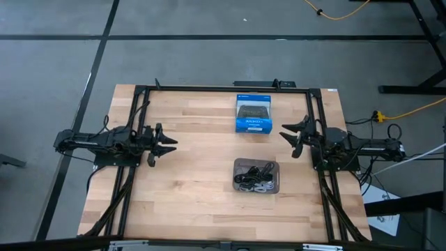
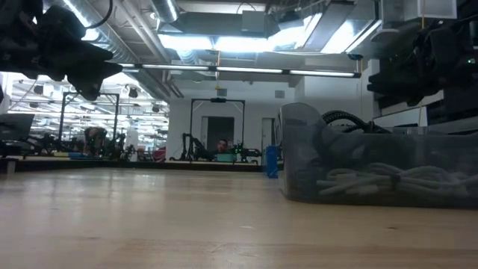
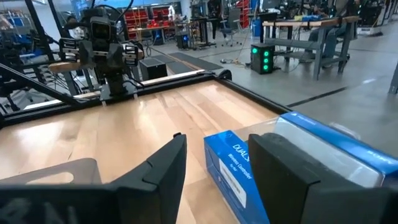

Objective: Pick and place USB-C Cables
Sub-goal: Return to Home Position

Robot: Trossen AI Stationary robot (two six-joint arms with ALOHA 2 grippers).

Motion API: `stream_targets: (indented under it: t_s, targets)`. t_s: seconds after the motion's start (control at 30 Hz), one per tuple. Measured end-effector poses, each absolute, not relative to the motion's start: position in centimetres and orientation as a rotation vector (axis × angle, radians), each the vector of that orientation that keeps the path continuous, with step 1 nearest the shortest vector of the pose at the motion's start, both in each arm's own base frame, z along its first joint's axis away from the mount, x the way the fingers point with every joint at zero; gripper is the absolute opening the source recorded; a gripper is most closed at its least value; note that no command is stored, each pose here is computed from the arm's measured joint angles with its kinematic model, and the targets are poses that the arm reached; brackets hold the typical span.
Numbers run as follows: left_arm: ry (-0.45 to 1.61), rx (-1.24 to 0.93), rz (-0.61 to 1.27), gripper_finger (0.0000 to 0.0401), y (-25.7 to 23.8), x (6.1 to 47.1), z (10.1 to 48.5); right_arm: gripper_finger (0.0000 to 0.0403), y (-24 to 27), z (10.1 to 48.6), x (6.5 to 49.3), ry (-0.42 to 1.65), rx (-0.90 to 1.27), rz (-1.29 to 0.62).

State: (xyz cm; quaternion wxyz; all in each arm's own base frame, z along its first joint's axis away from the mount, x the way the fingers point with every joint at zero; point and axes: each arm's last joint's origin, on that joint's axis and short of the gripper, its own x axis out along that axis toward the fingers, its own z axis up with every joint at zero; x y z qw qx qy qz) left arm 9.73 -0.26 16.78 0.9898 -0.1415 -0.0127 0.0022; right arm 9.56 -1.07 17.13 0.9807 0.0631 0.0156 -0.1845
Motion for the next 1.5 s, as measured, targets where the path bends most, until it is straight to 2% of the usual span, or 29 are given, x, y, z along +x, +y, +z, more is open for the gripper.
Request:
stream_targets:
  t_s: [0.07, 0.23, 0.43, 0.73, 0.97, 1.5]
  targets:
    - [-0.025, -0.288, 0.005, 0.0131, -0.3, 9.7, 16.8, 0.0177, -1.0, 17.1, 9.6, 0.042, 0.12, -0.355]
    - [-0.024, -0.287, 0.002, 0.0131, -0.3, 9.7, 16.8, 0.0177, -0.3, 16.9, 9.8, 0.065, 0.073, -0.103]
    - [-0.022, -0.332, -0.003, 0.0131, -0.3, 9.7, 16.8, 0.0177, -0.1, 16.8, 9.9, 0.077, 0.057, -0.03]
    - [-0.026, -0.366, 0.015, 0.0131, -0.2, 9.7, 16.8, 0.0177, -0.1, 16.4, 10.1, 0.026, 0.08, -0.011]
    - [-0.026, -0.388, 0.013, 0.0131, -0.2, 9.7, 16.8, 0.0177, 0.0, 16.3, 10.1, 0.033, 0.18, 0.014]
    - [-0.02, -0.374, -0.009, 0.0131, -0.3, 9.7, 16.8, 0.0177, 0.0, 16.3, 10.1, 0.033, 0.178, 0.014]
